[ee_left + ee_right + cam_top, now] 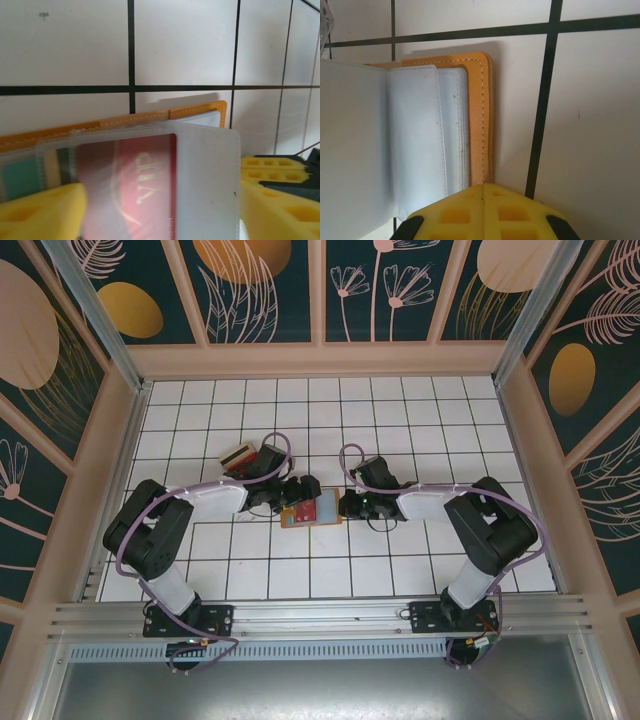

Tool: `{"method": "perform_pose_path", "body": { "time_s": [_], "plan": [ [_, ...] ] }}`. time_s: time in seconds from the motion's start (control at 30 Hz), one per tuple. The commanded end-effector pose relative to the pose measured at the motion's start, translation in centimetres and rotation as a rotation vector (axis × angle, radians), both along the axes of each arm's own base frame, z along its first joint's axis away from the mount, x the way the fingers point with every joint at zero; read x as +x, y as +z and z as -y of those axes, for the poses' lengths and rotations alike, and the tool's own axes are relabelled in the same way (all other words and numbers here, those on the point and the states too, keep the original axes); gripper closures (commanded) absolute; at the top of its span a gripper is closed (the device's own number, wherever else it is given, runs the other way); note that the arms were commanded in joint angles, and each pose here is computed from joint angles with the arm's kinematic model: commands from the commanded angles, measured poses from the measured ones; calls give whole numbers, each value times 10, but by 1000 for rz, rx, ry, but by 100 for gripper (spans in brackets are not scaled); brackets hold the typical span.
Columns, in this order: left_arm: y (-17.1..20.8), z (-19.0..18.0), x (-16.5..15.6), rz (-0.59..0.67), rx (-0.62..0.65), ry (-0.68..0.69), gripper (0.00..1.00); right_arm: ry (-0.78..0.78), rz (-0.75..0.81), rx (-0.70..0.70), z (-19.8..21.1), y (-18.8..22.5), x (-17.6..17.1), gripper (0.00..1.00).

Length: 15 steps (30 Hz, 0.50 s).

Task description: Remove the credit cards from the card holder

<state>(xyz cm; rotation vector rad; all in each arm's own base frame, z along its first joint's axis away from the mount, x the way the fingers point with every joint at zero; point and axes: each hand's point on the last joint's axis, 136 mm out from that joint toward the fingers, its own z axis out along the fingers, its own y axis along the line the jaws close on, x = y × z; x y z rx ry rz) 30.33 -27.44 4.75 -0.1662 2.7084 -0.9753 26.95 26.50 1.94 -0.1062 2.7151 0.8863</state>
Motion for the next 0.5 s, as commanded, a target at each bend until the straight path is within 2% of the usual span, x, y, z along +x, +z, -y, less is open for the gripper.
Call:
{"method": "perform_pose_path", "body": {
  "time_s": [0.0, 0.07, 0.1, 0.3, 0.47],
  "plan": [
    [7, 9, 1, 11, -29, -28, 9, -2, -45, -29, 3, -14, -8, 95],
    [11, 11, 0, 17, -43, -36, 7, -3, -44, -29, 3, -13, -8, 95],
    [14, 12, 0, 21, -51, -38, 2, -3, -43, -28, 3, -13, -7, 95],
    [31, 16, 2, 47, -86, -42, 1, -11, -33, -31, 3, -8, -4, 95],
    [42, 10, 6, 74, -48, -33, 2, -29, -3, -33, 5, 6, 4, 88]
  ]
}}
